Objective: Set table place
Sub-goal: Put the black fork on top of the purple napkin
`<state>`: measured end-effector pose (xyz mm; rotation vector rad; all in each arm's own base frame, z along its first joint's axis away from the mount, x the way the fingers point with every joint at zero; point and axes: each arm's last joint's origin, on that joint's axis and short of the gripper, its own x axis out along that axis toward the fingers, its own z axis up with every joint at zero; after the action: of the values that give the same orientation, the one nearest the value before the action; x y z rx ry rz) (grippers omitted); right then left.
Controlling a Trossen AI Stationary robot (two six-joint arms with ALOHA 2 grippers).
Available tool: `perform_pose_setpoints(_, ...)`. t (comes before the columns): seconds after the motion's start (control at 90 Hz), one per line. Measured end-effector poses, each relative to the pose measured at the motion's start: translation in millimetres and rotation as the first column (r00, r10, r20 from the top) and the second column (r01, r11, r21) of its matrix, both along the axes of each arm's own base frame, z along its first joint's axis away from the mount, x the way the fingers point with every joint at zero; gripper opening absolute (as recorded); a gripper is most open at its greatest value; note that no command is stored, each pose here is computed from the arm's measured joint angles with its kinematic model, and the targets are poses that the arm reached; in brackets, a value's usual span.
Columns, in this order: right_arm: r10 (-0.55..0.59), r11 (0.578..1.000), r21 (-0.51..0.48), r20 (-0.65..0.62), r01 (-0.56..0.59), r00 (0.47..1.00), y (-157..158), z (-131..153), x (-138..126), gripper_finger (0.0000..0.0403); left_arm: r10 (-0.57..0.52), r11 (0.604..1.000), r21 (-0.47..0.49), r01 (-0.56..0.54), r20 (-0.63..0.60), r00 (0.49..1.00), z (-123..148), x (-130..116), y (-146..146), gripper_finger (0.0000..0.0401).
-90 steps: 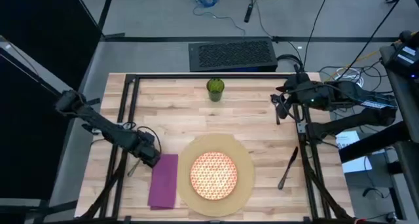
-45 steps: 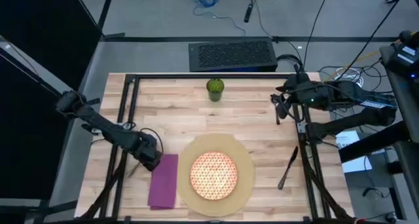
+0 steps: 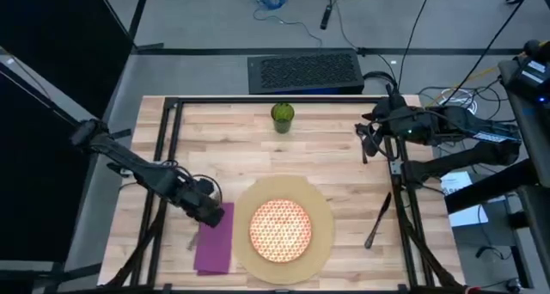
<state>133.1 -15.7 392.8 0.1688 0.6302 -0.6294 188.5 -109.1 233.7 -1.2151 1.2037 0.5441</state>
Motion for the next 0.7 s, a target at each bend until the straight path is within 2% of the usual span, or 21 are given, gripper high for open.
perform_pose_setpoints(0.089, 0.033, 0.999, 0.016, -0.038, -0.033, 0.999, 0.9, -2.5, -1.7, 0.0166, 0.117, 0.993, -0.024, -0.116, 0.024, 0.993, -2.3, 4.2, -9.5, 0.0000)
perform_pose_setpoints(0.244, 0.069, 0.998, 0.018, -0.132, -0.067, 0.989, 2.8, -11.1, -7.0, 0.0166, 0.265, 0.962, -0.058, -0.266, -0.023, 0.964, -16.8, 7.8, -31.9, 0.0000)
perform_pose_setpoints(0.367, 0.098, 0.995, 0.010, -0.187, -0.098, 0.977, 5.6, -19.7, -13.0, 0.0166, 0.345, 0.937, -0.020, -0.347, -0.071, 0.936, -34.6, 12.0, -42.4, 0.0000)
perform_pose_setpoints(0.556, 0.146, 0.989, 0.005, -0.170, -0.148, 0.975, 9.5, -20.5, -26.6, 0.0167, 0.364, 0.931, 0.075, -0.357, -0.129, 0.923, -57.2, 17.5, -45.3, 0.0000)
perform_pose_setpoints(0.7, 0.184, 0.983, 0.017, -0.136, -0.183, 0.973, 11.3, -17.9, -38.5, 0.0166, 0.348, 0.937, 0.094, -0.336, -0.199, 0.916, -68.0, 18.2, -47.9, 0.0000)
